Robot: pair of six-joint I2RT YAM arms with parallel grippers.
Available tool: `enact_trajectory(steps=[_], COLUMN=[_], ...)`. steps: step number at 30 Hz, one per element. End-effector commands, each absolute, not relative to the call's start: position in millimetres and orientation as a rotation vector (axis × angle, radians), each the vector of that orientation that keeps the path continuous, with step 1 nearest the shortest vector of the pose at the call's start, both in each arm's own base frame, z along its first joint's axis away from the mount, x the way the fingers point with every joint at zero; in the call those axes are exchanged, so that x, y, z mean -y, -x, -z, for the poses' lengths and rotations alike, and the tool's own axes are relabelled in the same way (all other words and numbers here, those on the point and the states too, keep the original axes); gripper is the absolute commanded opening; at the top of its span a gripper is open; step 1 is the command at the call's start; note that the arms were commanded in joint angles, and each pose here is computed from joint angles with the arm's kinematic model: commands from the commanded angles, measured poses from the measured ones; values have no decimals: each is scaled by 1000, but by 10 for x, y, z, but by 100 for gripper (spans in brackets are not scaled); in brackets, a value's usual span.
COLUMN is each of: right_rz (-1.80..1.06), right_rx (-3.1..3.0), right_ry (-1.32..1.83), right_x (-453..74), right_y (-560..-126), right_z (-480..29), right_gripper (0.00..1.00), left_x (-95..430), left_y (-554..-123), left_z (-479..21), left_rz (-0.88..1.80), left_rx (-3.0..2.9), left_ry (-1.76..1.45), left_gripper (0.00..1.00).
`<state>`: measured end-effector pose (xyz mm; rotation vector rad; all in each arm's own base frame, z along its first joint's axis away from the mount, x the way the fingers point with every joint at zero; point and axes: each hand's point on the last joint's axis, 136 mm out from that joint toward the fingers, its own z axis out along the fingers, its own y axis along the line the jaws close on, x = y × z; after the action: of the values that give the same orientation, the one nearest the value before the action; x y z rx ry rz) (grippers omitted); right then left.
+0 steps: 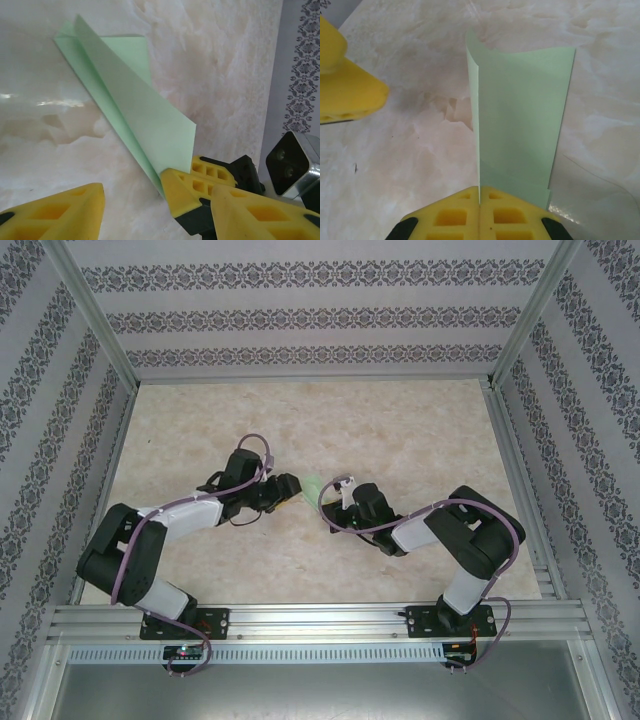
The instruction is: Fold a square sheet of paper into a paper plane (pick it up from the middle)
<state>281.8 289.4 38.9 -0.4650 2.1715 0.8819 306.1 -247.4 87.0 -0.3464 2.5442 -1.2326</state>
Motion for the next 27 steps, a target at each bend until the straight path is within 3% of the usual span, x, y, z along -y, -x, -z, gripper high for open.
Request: enact_trajectory(steps=[1, 27], right_rz=[-971, -1197], right_rx=[-2194, -2352], right_ry=[435, 109], right_x=[-2946, -2803], right_y=[-2792, -2911], right_z=[-408, -273], right_gripper=[0, 0], left_x=[2643, 3016], left_y=[-3075, -3123], left_z=[-902, -685], left_rz=[1301, 1410], left_rx=[-2488, -2473], left_ry=[237, 116], left_gripper=[56, 42])
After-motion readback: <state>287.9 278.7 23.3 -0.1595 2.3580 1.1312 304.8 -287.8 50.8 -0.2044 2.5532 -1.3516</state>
